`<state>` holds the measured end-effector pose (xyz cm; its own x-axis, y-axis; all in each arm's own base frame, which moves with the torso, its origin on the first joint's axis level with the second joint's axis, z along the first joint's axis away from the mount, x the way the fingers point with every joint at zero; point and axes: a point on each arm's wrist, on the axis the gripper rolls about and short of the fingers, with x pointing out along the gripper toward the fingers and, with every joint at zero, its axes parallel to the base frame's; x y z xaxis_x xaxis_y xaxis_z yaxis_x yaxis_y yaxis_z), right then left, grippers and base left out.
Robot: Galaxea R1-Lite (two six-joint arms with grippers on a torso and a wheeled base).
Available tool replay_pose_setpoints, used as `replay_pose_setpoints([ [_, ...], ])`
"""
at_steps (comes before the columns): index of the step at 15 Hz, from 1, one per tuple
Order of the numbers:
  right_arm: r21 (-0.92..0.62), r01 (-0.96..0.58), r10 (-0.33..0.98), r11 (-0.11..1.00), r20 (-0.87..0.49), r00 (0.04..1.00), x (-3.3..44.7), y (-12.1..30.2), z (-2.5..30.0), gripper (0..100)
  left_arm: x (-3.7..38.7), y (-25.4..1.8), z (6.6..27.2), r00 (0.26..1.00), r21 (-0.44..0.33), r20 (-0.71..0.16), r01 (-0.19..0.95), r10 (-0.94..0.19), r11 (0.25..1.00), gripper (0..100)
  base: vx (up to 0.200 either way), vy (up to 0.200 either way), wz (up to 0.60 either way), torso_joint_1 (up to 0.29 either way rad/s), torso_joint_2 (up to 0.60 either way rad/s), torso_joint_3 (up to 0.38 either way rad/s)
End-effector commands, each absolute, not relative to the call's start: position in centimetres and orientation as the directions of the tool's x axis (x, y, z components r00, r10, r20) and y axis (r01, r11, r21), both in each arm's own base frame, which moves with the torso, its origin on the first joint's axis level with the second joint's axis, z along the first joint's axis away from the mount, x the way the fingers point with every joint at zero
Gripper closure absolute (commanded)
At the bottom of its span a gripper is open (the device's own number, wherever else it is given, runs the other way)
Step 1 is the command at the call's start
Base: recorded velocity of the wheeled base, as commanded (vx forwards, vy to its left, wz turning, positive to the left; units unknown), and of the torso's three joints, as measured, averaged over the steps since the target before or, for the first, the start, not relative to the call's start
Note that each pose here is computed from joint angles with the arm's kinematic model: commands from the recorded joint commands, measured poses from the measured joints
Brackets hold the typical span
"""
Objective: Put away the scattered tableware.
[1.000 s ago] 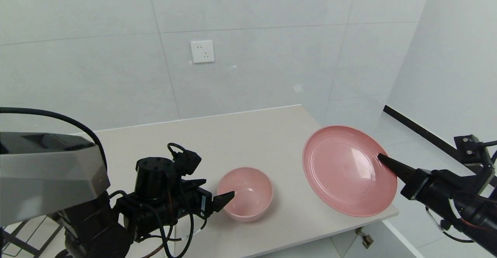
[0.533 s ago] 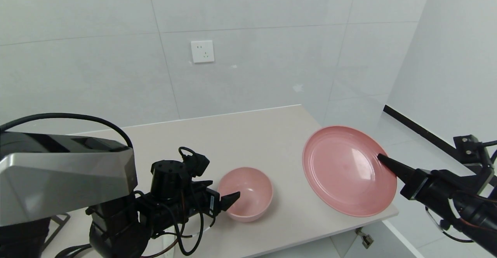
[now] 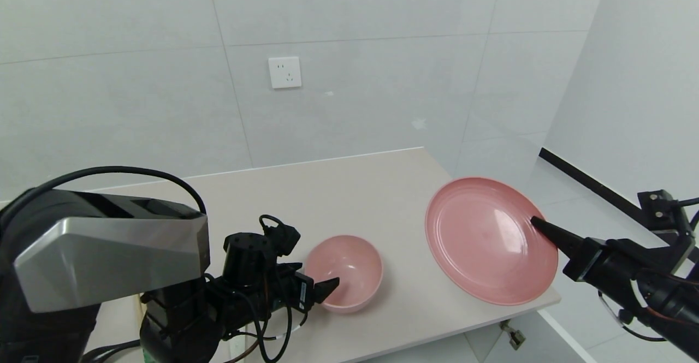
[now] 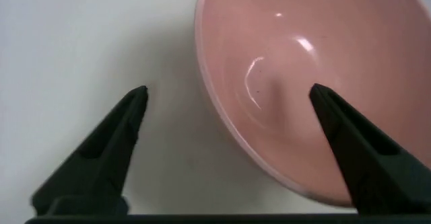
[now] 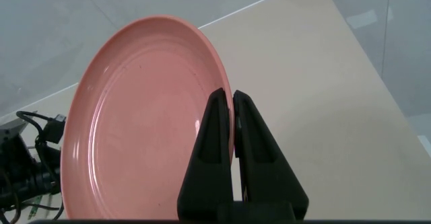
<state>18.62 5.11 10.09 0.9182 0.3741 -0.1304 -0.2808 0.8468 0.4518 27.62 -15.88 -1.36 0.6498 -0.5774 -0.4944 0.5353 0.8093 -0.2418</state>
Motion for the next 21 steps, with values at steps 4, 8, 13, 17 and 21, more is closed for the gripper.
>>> replay_pose_setpoints([
  [4, 0.452, -0.283, 0.375, 0.846, -0.127, 0.918, 18.6, 5.1, 10.1, 100, 27.1, -16.0, -0.5, 0.671, -0.248, -0.445, 0.544, -0.593, 0.801, 100, 0.0, 0.0, 0.0, 0.0, 0.0, 0.0],
  [8, 0.45, -0.288, 0.378, 0.845, -0.123, 0.918, 18.5, 5.2, 10.2, 100, 26.0, -15.1, 2.6, 0.701, -0.241, -0.382, 0.554, -0.602, 0.797, 100, 0.0, 0.0, 0.0, 0.0, 0.0, 0.0],
  [13, 0.448, -0.305, 0.395, 0.84, -0.12, 0.911, 18.4, 5.5, 10.3, 100, 25.7, -13.1, 6.9, 0.772, -0.162, -0.254, 0.561, -0.583, 0.812, 100, 0.0, 0.0, 0.0, 0.0, 0.0, 0.0],
  [17, 0.448, -0.312, 0.402, 0.838, -0.118, 0.908, 18.4, 5.6, 10.3, 100, 24.7, -10.6, 10.1, 0.825, -0.116, -0.166, 0.527, -0.54, 0.842, 100, 0.0, 0.0, 0.0, 0.0, 0.0, 0.0],
  [21, 0.411, -0.323, 0.401, 0.852, -0.117, 0.909, 18.5, 5.7, 10.3, 100, 22.8, -9.0, 12.1, 0.848, -0.098, -0.107, 0.51, -0.519, 0.855, 100, 0.0, 0.0, 0.0, 0.0, 0.0, 0.0],
])
